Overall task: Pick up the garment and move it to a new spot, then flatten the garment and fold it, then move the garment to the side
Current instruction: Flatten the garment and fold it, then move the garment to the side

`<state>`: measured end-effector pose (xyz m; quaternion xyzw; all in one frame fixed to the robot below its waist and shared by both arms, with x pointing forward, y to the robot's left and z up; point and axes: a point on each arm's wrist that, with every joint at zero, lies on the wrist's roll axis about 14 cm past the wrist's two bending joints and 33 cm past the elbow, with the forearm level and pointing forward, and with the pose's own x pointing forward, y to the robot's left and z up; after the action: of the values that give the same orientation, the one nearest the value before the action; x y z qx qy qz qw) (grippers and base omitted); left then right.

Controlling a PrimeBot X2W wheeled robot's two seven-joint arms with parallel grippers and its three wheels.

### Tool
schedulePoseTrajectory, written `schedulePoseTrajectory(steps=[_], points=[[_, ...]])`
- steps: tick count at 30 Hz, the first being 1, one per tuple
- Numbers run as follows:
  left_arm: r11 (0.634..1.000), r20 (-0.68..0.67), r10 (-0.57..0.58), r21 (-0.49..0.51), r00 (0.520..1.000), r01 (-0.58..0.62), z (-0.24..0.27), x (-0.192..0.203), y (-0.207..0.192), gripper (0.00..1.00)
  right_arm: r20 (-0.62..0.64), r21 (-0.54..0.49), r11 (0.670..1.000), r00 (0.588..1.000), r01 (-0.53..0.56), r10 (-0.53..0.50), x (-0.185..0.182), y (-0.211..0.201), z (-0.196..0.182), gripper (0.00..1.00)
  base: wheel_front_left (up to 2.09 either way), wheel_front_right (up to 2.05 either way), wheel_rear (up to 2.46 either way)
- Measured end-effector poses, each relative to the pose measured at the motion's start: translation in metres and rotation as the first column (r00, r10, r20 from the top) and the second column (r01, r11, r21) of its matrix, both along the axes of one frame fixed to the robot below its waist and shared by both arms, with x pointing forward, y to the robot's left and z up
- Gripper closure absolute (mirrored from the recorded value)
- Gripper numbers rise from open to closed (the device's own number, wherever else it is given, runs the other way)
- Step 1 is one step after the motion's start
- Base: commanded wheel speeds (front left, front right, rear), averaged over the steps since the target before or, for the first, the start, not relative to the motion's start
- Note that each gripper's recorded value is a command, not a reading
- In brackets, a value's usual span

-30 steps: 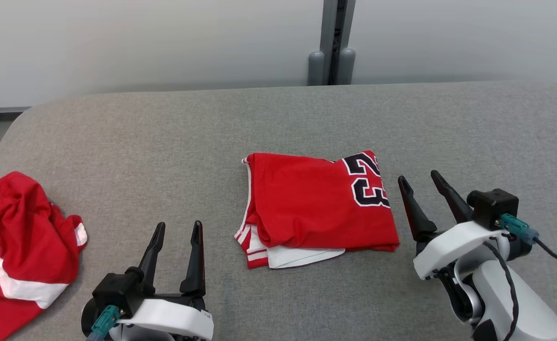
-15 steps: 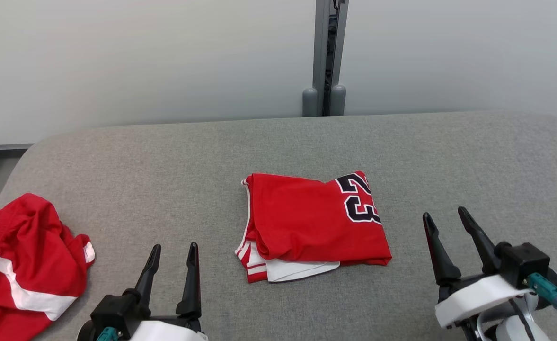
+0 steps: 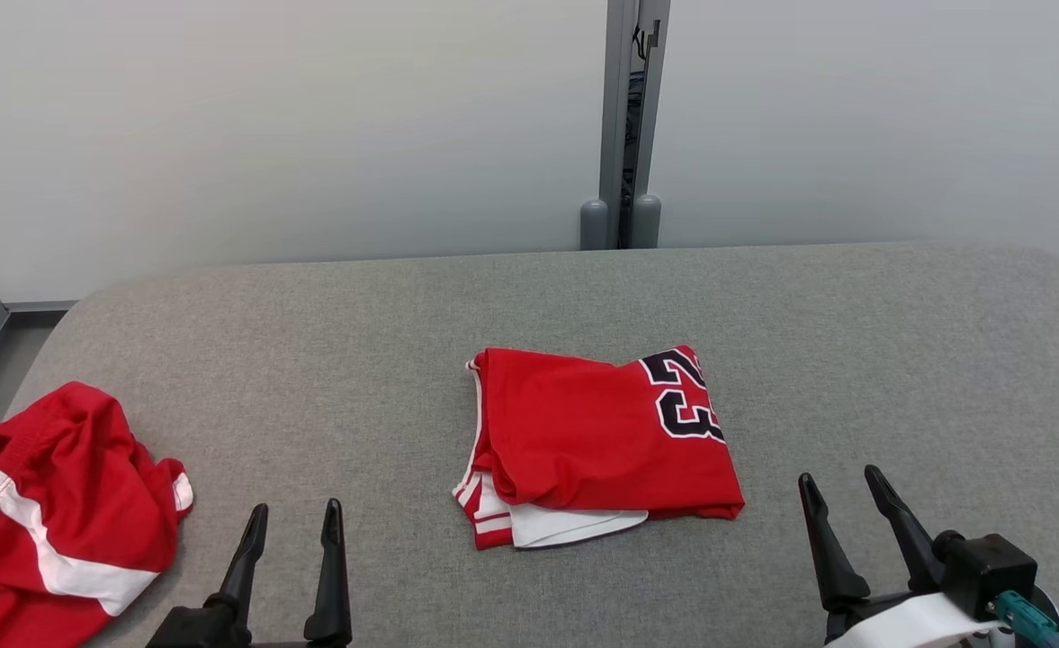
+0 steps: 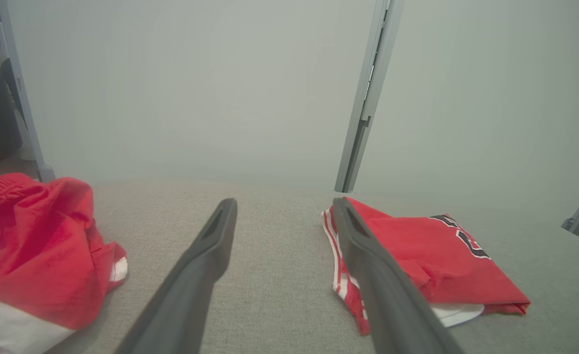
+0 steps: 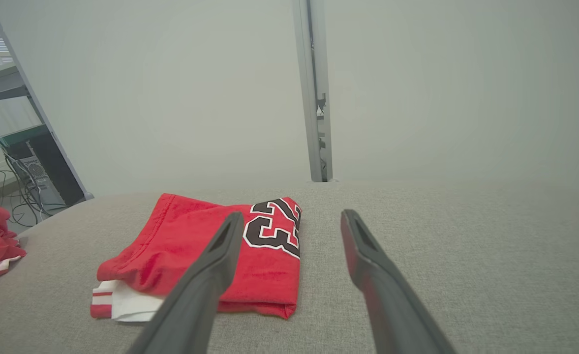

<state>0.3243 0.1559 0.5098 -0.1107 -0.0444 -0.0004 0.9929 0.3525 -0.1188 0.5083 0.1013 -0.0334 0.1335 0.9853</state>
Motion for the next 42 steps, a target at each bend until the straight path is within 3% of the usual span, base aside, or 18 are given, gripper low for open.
schedulePoseTrajectory(steps=[21,30,37,42], points=[[1.000,-0.020,0.020,0.022,1.000,-0.019,-0.008,-0.011,0.007,0.00,-0.051,0.036,0.999,0.998,-0.031,0.033,-0.002,0.014,-0.013,0.00,0.00,0.00,0.00],[0.999,-0.038,0.037,0.028,0.999,-0.036,-0.014,-0.014,0.012,0.00,-0.098,0.158,0.987,0.994,-0.027,0.043,0.017,0.021,-0.016,0.00,0.00,0.00,0.00],[0.998,-0.058,0.049,0.033,0.997,-0.048,-0.019,-0.014,0.016,0.00,-0.208,0.310,0.950,0.977,0.028,0.039,0.049,0.024,-0.033,0.00,0.00,0.00,0.00],[0.996,-0.072,0.081,0.036,0.994,-0.078,-0.023,-0.013,0.024,0.00,-0.259,0.336,0.941,0.964,0.030,0.061,0.071,0.029,-0.042,0.00,0.00,0.00,0.00]])
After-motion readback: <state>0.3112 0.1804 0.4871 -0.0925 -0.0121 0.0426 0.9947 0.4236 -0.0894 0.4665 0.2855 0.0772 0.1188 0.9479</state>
